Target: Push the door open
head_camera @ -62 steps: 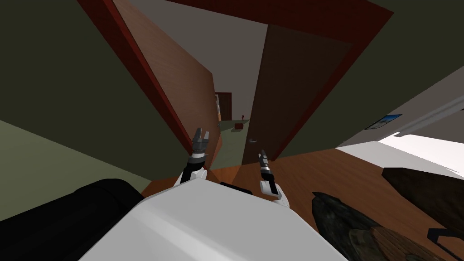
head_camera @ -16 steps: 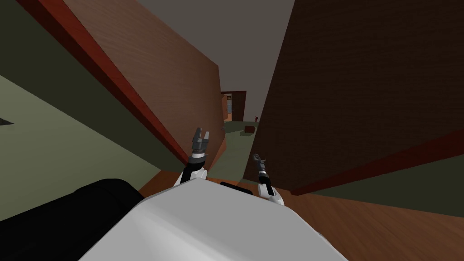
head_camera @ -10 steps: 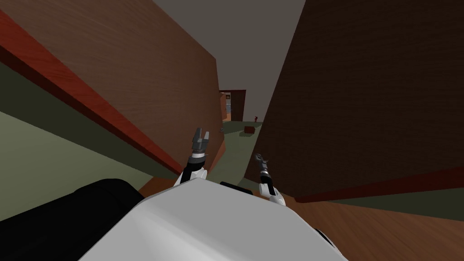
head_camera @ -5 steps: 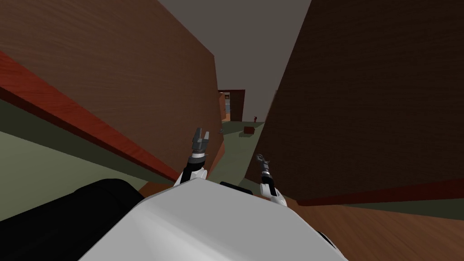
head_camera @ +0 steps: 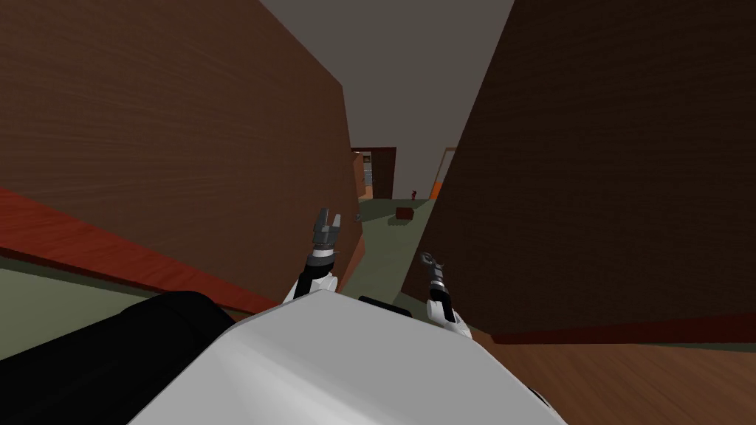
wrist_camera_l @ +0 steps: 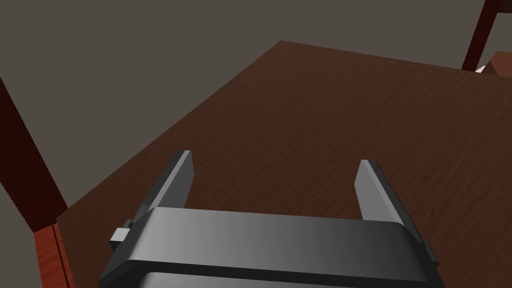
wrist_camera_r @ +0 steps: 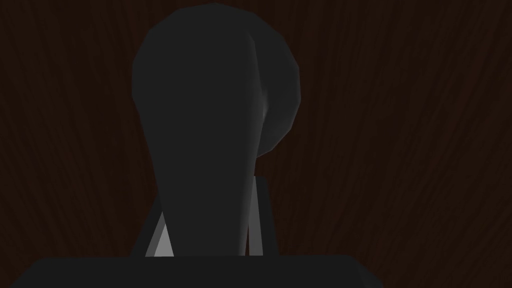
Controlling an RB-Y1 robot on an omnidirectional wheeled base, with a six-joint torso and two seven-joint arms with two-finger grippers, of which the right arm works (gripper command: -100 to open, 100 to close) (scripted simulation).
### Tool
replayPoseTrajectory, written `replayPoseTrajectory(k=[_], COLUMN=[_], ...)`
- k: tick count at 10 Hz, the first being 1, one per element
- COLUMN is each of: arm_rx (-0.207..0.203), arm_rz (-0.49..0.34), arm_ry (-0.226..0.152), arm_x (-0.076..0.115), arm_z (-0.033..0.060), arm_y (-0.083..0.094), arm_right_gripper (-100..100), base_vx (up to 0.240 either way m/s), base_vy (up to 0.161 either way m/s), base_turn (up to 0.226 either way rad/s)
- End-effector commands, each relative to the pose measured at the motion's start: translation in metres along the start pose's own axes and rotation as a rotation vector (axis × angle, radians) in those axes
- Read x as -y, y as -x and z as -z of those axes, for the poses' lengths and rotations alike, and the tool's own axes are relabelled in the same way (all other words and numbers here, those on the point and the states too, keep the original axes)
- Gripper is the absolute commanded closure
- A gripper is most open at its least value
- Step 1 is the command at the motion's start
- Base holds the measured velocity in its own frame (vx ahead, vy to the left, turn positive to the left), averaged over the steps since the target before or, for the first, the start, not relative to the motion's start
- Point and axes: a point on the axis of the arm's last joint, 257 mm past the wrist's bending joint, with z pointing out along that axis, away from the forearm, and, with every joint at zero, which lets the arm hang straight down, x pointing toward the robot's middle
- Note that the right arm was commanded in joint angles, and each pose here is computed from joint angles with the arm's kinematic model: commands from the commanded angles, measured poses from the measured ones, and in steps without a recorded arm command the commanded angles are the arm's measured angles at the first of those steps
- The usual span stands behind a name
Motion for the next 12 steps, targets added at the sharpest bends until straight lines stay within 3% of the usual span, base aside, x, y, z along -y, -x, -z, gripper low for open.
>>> replayPoseTrajectory(k=[1,12], arm_rx=[0.031,0.162], arm_rz=[0.004,0.006], arm_ry=[0.011,0.006], arm_x=[-0.004,-0.002], arm_z=[-0.0029,0.0035], arm_y=[0.015,0.073], arm_right_gripper=[100,100], base_vx=[0.164,0.163], base_vy=[0.088,0.064], base_turn=[-0.07,-0.053])
